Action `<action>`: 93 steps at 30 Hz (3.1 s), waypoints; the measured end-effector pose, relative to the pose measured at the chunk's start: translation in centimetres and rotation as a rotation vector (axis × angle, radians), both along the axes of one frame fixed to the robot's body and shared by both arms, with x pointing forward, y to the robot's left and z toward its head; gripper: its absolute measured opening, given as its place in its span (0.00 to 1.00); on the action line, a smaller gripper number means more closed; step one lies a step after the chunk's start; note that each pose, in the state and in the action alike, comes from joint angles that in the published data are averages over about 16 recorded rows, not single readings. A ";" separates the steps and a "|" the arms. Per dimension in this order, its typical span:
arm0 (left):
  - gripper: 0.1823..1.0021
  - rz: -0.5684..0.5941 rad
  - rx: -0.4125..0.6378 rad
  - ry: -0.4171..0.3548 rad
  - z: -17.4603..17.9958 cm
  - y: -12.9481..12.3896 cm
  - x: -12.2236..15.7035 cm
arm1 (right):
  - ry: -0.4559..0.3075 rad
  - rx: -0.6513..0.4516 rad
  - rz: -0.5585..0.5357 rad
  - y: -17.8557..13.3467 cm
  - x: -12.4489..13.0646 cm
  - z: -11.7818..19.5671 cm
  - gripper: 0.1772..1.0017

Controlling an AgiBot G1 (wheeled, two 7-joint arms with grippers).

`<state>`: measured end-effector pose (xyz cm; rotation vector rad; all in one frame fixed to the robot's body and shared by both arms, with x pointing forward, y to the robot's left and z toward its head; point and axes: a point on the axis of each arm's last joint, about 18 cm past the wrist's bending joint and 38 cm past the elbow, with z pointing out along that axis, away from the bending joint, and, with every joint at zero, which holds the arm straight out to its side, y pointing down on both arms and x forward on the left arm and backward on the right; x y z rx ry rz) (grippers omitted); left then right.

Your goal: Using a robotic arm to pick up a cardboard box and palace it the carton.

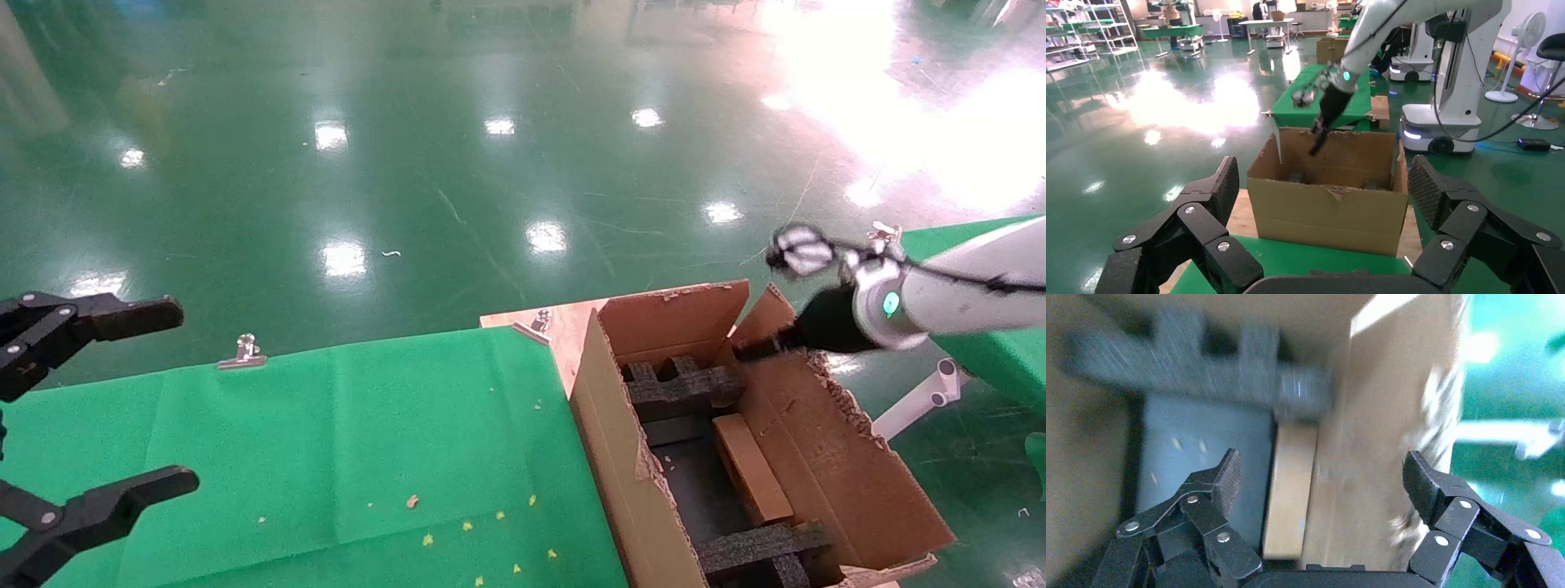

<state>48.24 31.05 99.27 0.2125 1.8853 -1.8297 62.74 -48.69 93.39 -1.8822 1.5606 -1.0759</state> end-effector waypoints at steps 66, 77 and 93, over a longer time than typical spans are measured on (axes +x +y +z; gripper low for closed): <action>1.00 0.001 0.000 0.000 0.0 0.0 0.0 | -0.371 0.122 1.197 17.3 -11.6 9.1 1.00; 1.00 0.001 0.000 0.000 0.0 0.0 0.0 | -0.458 0.170 1.350 18.6 -12.8 7.9 1.00; 1.00 0.001 -0.001 0.000 0.0 0.0 0.0 | -0.617 0.235 1.492 18.6 -14.8 6.1 1.00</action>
